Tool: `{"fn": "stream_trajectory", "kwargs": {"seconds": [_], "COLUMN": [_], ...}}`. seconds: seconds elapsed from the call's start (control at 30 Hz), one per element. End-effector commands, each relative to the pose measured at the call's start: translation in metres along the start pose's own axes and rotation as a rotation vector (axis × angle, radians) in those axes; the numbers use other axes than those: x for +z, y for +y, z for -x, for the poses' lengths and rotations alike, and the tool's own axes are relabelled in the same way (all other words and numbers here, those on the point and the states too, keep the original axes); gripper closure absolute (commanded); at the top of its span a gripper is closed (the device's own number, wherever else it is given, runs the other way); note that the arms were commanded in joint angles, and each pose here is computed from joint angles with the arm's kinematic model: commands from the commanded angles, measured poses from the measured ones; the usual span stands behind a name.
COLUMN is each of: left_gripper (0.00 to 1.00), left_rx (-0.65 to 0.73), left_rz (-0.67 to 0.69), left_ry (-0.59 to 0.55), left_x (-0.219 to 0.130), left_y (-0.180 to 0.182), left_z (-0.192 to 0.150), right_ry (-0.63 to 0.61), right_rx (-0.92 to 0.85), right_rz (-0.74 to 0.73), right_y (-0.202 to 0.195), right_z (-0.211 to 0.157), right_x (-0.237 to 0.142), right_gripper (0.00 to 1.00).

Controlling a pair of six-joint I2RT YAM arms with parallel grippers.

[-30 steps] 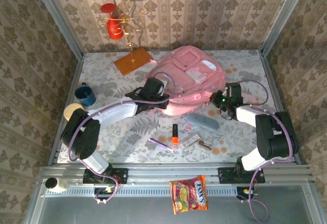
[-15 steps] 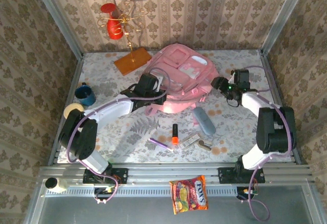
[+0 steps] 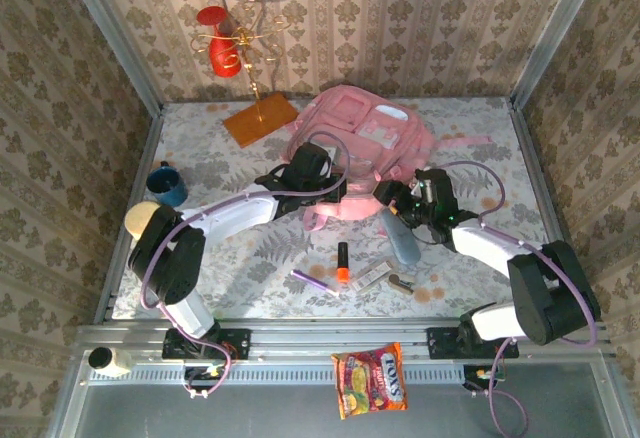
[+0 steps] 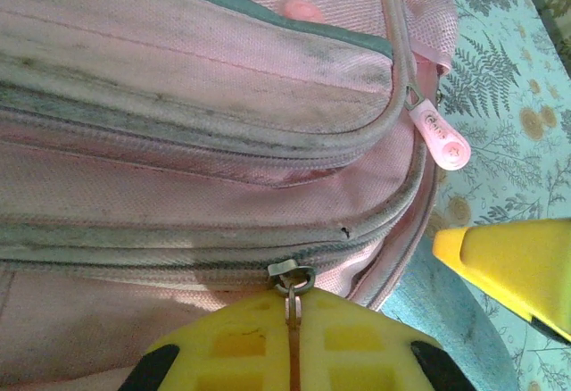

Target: Pack the student bag

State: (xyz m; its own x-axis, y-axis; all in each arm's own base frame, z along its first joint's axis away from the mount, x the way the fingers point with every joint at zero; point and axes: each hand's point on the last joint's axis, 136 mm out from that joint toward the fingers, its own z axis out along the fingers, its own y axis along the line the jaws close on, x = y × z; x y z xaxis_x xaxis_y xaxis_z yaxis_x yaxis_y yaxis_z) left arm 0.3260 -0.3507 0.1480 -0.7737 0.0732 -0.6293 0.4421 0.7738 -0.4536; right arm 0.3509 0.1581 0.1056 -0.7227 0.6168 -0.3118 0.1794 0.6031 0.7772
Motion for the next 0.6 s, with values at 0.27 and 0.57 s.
{"fn": "stream_trajectory", "kwargs": {"seconds": [0.27, 0.57], "left_gripper": [1.0, 1.0], "left_rx": [0.04, 0.138], "left_rz": [-0.066, 0.093], "left_ry": [-0.074, -0.021], "left_x": [-0.015, -0.033], "left_y": [-0.023, 0.035], "left_z": [0.02, 0.006], "right_ry": [-0.144, -0.268], "right_rx": [0.087, 0.106], "right_rz": [-0.022, -0.075], "right_y": [-0.013, -0.05], "right_z": [0.033, 0.08], "right_x": [0.026, -0.008], "right_gripper": [0.43, 1.0]}}
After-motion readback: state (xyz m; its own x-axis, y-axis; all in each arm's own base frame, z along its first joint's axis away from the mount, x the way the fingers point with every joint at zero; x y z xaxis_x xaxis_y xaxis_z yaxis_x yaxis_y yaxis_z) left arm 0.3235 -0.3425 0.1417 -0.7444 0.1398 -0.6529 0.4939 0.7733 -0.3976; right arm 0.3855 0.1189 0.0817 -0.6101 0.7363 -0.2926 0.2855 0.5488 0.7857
